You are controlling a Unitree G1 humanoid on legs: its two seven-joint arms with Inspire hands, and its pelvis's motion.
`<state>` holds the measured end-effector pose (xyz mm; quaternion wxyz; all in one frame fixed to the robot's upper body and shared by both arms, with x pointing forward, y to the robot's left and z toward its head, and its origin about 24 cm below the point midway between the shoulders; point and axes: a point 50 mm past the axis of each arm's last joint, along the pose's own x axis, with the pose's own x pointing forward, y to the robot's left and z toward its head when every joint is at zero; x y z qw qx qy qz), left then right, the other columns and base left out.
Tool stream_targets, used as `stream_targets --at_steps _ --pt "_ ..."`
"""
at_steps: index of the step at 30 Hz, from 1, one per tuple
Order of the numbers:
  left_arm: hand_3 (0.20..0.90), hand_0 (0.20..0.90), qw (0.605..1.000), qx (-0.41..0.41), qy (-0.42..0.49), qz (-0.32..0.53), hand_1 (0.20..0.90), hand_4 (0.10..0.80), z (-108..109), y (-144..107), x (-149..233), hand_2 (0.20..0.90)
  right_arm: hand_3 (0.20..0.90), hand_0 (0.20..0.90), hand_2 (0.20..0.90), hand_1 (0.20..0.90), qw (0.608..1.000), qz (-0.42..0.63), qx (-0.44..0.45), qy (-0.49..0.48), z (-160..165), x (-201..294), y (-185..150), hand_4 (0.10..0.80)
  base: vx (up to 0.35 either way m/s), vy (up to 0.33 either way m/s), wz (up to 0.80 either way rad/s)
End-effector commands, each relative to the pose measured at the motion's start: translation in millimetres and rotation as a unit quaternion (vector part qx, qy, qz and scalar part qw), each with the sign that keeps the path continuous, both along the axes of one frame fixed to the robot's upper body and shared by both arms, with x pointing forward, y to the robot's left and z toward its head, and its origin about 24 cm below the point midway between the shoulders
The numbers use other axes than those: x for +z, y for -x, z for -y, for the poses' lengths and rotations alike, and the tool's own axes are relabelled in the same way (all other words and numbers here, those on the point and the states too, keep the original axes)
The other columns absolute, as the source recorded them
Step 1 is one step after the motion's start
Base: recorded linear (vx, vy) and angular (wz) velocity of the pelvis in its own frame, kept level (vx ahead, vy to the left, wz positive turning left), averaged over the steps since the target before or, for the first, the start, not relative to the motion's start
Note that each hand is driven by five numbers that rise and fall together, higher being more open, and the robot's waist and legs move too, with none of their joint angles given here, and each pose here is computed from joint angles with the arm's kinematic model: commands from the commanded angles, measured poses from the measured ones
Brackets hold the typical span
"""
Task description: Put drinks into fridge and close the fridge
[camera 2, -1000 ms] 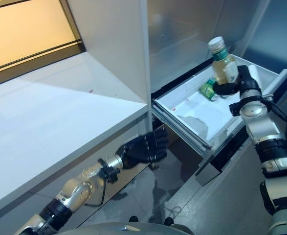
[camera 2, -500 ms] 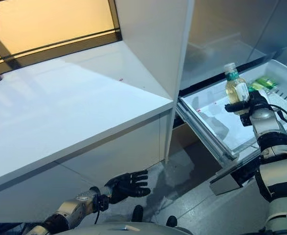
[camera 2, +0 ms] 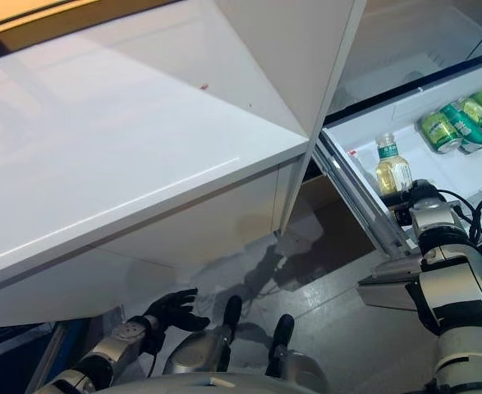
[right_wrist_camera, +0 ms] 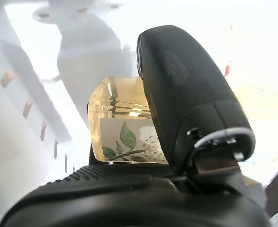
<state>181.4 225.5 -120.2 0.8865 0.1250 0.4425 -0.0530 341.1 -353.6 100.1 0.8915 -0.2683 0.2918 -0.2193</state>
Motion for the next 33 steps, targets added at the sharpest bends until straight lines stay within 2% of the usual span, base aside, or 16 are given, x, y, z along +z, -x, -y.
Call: stream_targets --at_steps 1,4,5,6,7,16,26,33 --pt "0.900 0.900 0.999 -0.010 -0.031 0.005 0.900 0.800 -5.2 -1.4 -0.2 0.900 0.200 0.300 0.300 0.300 0.989 0.108 0.026 0.095 5.4 81.9 -20.1 0.100 -0.089 0.026 -0.07" --pt "0.900 0.900 1.000 0.001 -0.023 0.009 0.900 0.800 -8.4 -2.0 0.8 0.900 0.200 0.300 0.300 0.300 0.988 0.090 0.035 0.123 5.6 87.7 -21.1 0.100 -0.078 0.023 -0.06" --pt "0.900 0.900 1.000 0.001 -0.021 0.015 0.900 0.800 -8.5 -3.5 2.1 0.900 0.304 0.389 0.389 0.389 0.987 0.080 0.040 0.133 7.1 88.6 -20.3 0.204 -0.045 0.009 -0.08" --pt "0.900 0.900 1.000 0.000 -0.020 0.016 0.900 0.800 -8.6 -3.8 2.5 0.900 0.425 0.493 0.493 0.493 0.987 0.078 0.040 0.136 7.6 89.0 -20.0 0.325 -0.043 0.004 -0.08" --pt "0.900 0.900 0.999 -0.004 -0.022 0.025 0.900 0.800 -8.3 -6.3 4.6 0.900 0.900 0.900 0.900 0.900 0.986 0.067 0.041 0.146 10.9 90.0 -18.0 0.800 -0.035 0.000 -0.06" --pt "0.900 0.900 0.996 -0.064 -0.024 0.061 0.900 0.800 -0.4 -14.4 14.3 0.900 0.900 0.900 0.900 0.900 0.981 0.044 0.054 0.183 16.6 100.5 -15.3 0.800 -0.004 0.000 0.00" --pt "0.900 0.900 0.996 -0.060 -0.049 0.048 0.900 0.800 -11.2 -7.8 12.6 0.900 0.900 0.900 0.900 0.900 0.975 0.046 0.088 0.198 12.6 113.2 -16.1 0.800 0.026 0.000 -0.02" --pt "0.900 0.900 0.996 -0.049 -0.067 0.015 0.900 0.800 -19.9 5.6 5.1 0.900 0.900 0.900 0.900 0.900 0.970 0.150 0.143 0.124 -9.2 133.3 -20.7 0.800 0.021 0.035 -0.08"
